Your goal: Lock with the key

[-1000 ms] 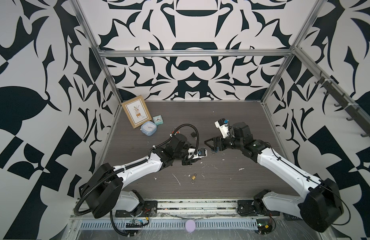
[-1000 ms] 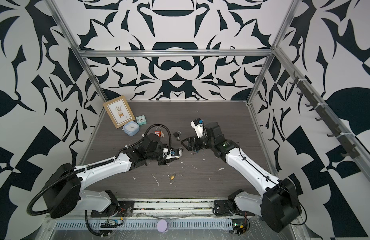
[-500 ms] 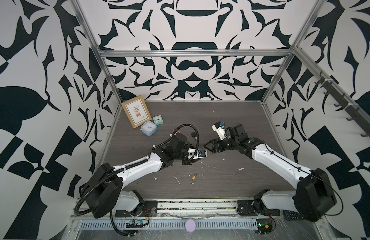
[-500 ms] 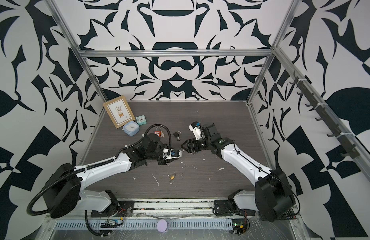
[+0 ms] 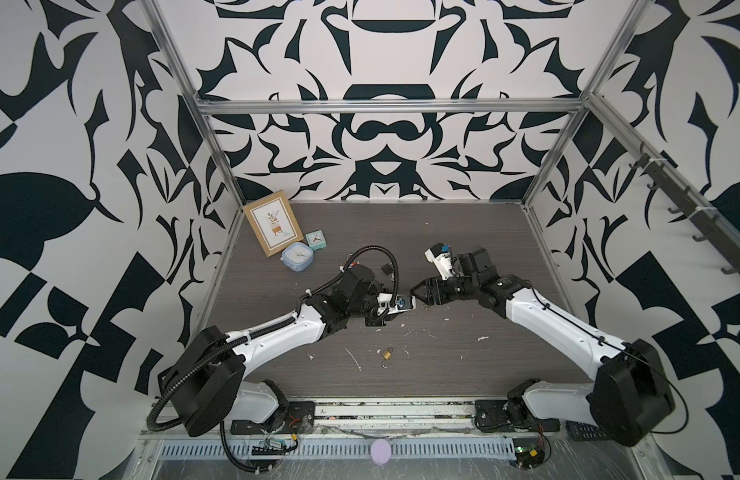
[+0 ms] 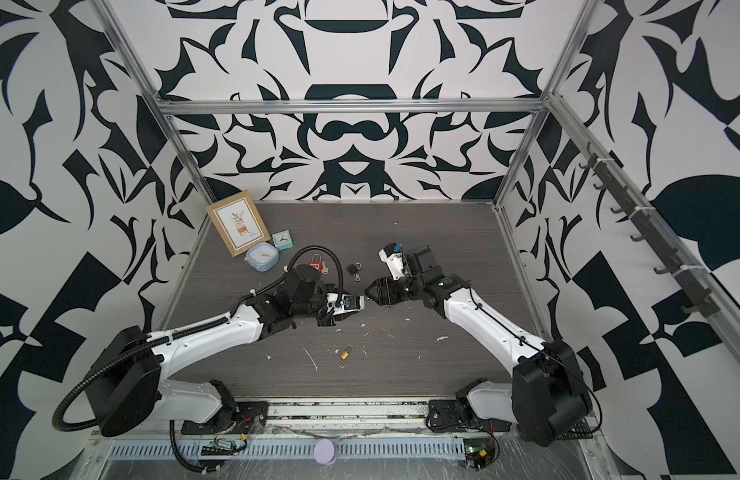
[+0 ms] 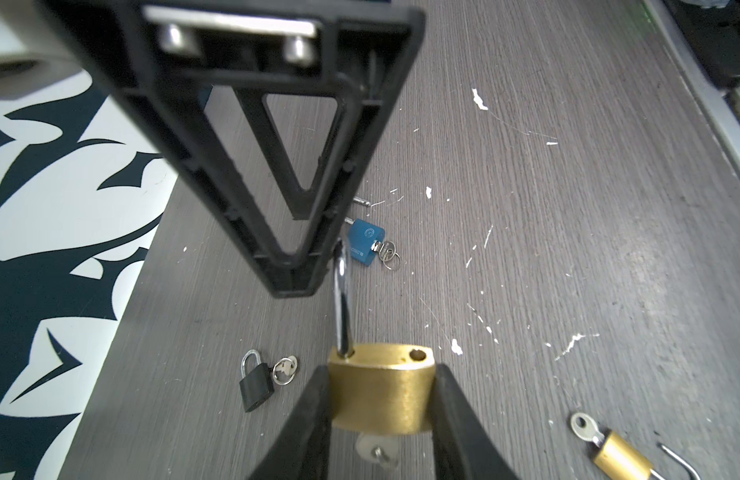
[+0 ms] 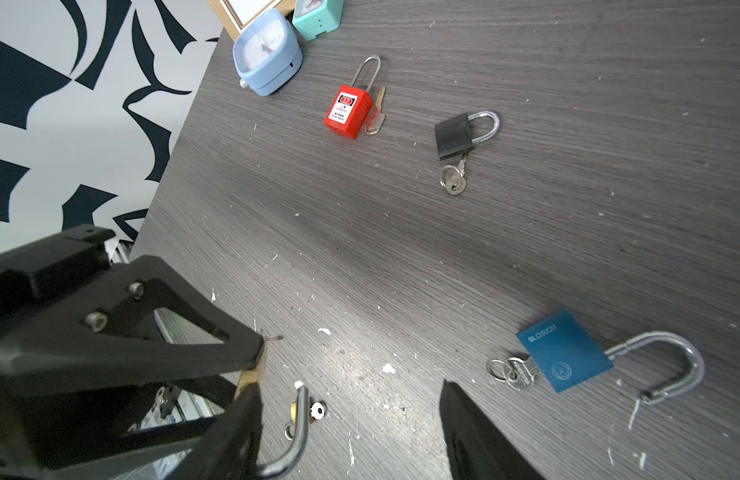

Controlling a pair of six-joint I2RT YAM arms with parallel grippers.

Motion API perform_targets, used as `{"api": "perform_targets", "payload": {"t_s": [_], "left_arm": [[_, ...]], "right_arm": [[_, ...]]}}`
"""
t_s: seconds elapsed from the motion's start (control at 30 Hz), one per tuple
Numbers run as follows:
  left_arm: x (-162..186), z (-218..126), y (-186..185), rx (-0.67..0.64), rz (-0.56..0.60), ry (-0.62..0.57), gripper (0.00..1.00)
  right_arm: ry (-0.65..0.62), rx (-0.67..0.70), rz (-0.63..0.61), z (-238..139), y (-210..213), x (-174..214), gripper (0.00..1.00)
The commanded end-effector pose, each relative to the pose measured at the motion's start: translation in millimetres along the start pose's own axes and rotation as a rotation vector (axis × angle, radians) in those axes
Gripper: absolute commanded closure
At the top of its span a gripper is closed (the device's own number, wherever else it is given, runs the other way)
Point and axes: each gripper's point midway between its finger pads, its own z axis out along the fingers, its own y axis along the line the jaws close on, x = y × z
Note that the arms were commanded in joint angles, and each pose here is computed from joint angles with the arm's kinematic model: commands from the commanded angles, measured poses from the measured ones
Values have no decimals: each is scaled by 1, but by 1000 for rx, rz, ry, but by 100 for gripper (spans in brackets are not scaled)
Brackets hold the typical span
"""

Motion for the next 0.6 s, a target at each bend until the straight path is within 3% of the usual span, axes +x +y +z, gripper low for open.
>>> {"api": "perform_targets", "payload": {"t_s": [0.0, 0.13, 0.27, 0.4, 0.57], "left_arm": [[-18, -5, 15, -53, 16, -45, 100], [-17, -2, 13, -31, 2, -39, 100], [-17, -2, 9, 2, -15, -29, 100], [-18, -1, 6, 32, -32, -25, 100], [-19, 1, 7, 42, -41, -26, 100]], "right_arm": [[-23, -20, -17, -12, 11, -5, 37], [-83, 17, -37, -23, 11, -13, 39], [-119, -36, -85, -34, 25, -17, 41], [-84, -164, -117, -33, 46, -9, 41], [-34, -209, -123, -26, 53, 1, 48]]}}
